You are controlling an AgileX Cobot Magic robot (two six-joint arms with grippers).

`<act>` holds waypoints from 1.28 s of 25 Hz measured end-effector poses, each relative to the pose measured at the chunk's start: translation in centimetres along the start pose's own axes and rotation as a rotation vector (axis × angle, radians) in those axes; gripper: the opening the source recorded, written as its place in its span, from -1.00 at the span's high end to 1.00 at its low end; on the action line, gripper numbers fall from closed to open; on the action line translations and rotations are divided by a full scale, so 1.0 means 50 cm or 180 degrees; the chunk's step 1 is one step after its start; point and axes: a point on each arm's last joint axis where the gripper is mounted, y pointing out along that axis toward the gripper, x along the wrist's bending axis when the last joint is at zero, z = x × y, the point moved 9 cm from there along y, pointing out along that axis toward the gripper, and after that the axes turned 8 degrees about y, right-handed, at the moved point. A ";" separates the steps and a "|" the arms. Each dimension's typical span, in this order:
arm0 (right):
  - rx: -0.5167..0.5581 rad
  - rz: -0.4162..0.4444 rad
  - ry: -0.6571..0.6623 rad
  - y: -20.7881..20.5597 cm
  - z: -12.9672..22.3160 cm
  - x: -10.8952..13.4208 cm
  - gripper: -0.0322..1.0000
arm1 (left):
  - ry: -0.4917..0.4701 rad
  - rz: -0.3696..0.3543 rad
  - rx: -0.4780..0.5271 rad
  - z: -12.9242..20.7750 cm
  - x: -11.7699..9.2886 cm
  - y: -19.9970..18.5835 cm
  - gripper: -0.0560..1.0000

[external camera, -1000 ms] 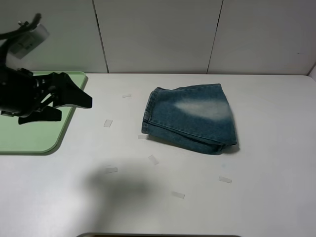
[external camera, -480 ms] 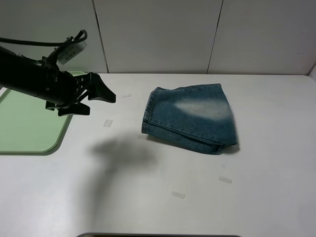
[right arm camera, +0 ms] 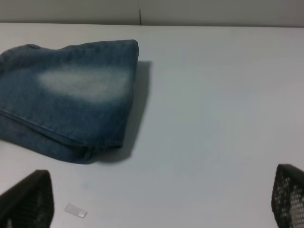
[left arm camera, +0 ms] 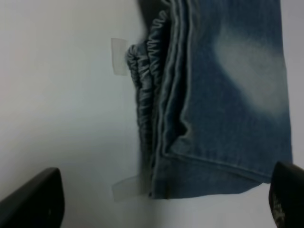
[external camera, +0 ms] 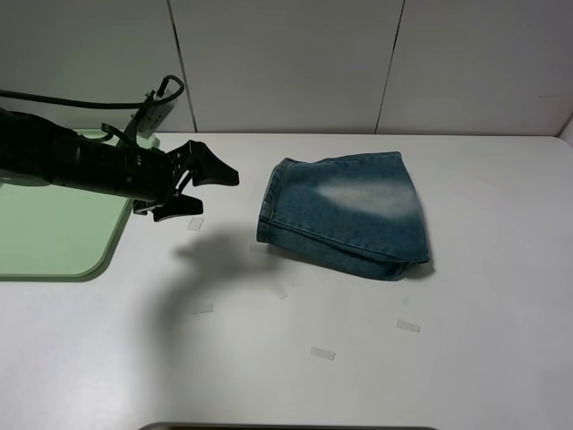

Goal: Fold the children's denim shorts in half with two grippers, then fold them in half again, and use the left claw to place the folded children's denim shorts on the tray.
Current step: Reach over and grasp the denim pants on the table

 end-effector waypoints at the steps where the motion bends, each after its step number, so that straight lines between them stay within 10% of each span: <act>1: 0.0000 0.0000 0.0000 0.000 0.000 0.000 -0.41 | 0.0007 0.0007 0.0033 0.006 0.004 0.007 -0.72; 24: 0.0000 0.0000 0.0000 0.000 0.000 0.000 -0.41 | 0.0228 0.0293 0.0160 -0.027 -0.037 0.152 -0.71; 32: 0.0000 0.0000 0.0000 0.000 0.000 0.000 -0.41 | 0.0450 0.0046 0.0161 -0.025 -0.048 0.191 -0.70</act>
